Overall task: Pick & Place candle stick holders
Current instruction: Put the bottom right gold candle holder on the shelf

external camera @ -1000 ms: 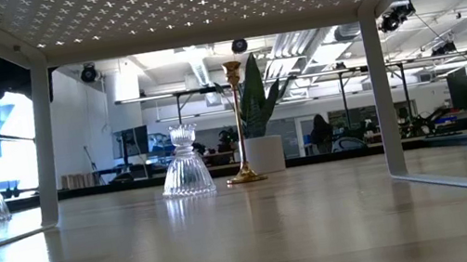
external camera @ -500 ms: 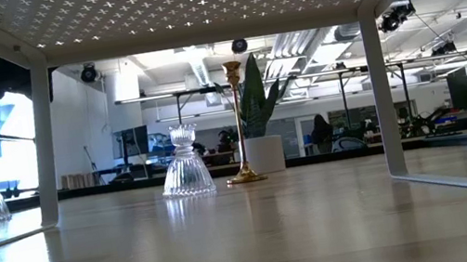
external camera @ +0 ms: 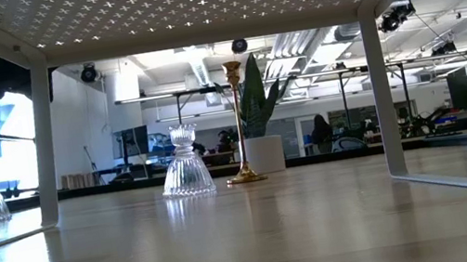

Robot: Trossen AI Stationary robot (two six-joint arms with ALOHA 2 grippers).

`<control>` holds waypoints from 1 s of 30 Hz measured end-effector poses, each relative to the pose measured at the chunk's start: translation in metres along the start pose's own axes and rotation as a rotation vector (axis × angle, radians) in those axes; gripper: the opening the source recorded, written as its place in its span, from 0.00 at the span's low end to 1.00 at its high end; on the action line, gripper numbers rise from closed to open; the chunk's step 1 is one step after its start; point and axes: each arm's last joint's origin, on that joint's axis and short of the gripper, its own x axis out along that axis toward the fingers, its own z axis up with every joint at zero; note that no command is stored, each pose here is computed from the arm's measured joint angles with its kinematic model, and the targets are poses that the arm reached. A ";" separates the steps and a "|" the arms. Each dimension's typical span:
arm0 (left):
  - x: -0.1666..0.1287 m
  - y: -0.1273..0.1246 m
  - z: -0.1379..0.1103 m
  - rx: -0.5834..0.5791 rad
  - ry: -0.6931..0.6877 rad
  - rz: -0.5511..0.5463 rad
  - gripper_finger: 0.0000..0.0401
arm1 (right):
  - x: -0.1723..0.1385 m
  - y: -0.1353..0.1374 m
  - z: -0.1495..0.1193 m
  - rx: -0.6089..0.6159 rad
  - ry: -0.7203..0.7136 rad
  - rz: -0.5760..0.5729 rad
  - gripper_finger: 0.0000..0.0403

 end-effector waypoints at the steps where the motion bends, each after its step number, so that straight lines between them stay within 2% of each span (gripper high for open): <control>1: 0.000 0.000 0.000 0.000 0.000 0.000 0.00 | 0.000 0.000 0.000 -0.013 0.001 0.000 0.01; 10: 0.000 0.000 0.000 0.000 0.000 0.000 0.00 | -0.004 -0.002 -0.002 -0.200 0.025 0.028 0.01; 15: 0.000 0.000 0.000 0.000 0.000 0.000 0.00 | -0.007 -0.005 0.000 -0.260 0.024 0.050 0.00; 23: 0.000 0.000 0.000 0.000 0.000 0.000 0.00 | -0.013 -0.010 0.000 -0.629 0.034 0.080 0.00; 30: 0.000 0.000 0.000 0.000 0.000 0.000 0.00 | -0.017 -0.015 0.001 -0.697 0.053 0.080 0.00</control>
